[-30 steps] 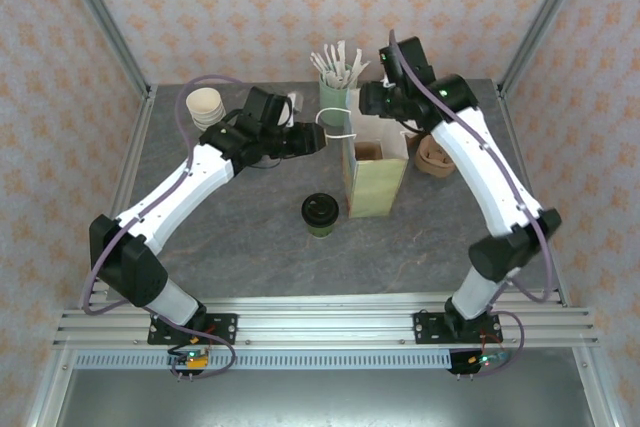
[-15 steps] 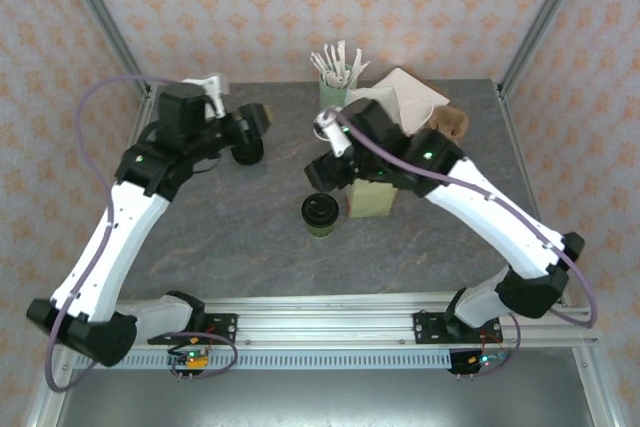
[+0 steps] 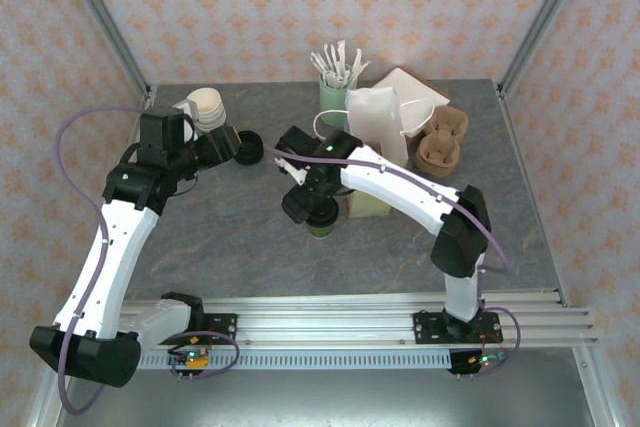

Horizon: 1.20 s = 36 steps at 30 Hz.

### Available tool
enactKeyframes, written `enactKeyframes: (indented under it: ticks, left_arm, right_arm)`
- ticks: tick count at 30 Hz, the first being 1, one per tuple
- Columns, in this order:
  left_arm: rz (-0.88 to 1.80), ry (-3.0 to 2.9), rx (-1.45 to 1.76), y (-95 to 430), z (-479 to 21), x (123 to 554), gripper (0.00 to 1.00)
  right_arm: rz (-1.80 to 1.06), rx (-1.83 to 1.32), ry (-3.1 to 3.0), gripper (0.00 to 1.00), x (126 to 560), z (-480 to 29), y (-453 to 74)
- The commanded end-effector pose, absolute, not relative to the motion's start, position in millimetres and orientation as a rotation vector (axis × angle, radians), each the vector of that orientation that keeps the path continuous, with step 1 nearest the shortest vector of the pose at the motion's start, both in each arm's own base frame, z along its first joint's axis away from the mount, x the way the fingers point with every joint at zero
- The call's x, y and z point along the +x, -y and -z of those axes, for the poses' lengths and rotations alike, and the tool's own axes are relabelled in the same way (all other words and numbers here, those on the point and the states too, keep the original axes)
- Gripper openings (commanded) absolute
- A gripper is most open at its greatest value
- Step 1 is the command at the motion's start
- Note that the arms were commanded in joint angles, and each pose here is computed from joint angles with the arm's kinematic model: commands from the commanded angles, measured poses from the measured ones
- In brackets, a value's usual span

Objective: Pack the takeout coffee

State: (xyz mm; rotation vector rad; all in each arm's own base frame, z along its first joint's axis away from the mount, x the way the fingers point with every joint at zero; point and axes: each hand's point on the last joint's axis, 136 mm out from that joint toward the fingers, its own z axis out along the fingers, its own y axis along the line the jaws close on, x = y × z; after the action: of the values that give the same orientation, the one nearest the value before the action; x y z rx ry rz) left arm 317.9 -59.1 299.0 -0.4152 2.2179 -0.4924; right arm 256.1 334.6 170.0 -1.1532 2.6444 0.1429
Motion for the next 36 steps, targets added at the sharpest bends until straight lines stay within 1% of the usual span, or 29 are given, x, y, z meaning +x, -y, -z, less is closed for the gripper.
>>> enactKeyframes:
  ticks: [1, 8, 17, 36]
  left_arm:
    - [0.522, -2.201, -0.411, 61.4, -301.1, 318.7, 0.75]
    - [0.510, -2.204, -0.408, 60.4, -298.7, 321.5, 0.75]
    - [0.517, -2.214, -0.405, 62.3, -295.2, 323.9, 0.75]
    - [0.524, -2.218, -0.402, 63.5, -293.1, 323.8, 0.75]
  right_arm:
    - [-0.080, -1.172, -2.672, 0.95, 259.2, -174.9, -323.2]
    - [-0.074, -1.173, -2.773, 0.95, 254.3, -156.9, -312.6]
    - [-0.087, -1.161, -2.833, 0.87, 255.5, -142.5, -310.9]
    - [-0.051, -1.181, -2.897, 0.83, 251.0, -133.5, -308.2]
